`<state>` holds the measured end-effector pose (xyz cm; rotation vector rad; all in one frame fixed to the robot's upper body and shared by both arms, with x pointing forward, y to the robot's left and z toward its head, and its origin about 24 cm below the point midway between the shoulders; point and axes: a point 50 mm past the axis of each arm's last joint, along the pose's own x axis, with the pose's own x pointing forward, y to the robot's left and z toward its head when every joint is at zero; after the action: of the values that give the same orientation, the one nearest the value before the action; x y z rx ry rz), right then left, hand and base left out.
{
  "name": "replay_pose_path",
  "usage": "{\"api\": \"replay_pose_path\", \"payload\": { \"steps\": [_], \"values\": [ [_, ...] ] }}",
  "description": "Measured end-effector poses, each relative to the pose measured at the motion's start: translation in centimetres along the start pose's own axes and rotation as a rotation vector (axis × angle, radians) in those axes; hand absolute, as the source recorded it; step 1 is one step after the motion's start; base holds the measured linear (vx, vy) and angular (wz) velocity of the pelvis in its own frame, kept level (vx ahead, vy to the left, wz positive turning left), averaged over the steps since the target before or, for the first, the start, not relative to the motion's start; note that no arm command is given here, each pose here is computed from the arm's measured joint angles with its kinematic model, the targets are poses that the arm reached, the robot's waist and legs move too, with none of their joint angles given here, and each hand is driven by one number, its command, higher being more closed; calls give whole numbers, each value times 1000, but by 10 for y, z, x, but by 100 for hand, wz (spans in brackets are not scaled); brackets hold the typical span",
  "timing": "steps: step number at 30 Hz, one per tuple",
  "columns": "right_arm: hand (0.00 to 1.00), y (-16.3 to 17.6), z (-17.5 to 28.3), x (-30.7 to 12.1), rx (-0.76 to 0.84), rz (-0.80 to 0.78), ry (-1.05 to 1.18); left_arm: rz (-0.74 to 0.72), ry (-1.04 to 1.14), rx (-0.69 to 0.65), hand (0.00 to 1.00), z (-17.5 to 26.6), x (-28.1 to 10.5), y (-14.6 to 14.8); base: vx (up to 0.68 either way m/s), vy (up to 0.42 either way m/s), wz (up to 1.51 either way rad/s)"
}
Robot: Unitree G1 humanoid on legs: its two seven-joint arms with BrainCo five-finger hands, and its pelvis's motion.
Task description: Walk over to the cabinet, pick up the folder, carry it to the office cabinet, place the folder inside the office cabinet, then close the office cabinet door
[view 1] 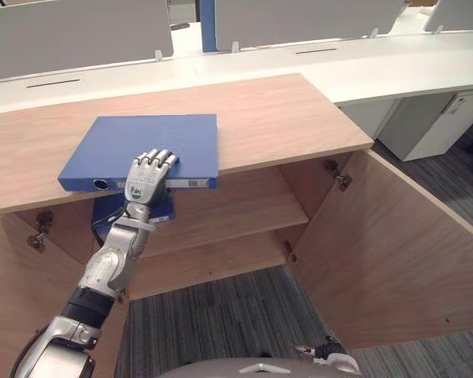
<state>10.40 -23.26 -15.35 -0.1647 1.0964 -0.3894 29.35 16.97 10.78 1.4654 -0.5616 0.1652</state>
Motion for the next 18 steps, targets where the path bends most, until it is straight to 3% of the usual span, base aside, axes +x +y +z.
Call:
{"api": "replay_pose_path", "payload": {
  "steps": [10, 18],
  "values": [
    [0, -1, 2, 1, 8, -3, -3, 70, -12, 18, 100, 1, 6, 12, -31, -18, -1],
    [0, 2, 3, 0, -12, 7, -9, 153, 8, -67, 100, 6, -19, 31, -2, -1, -1]
  ]
}}
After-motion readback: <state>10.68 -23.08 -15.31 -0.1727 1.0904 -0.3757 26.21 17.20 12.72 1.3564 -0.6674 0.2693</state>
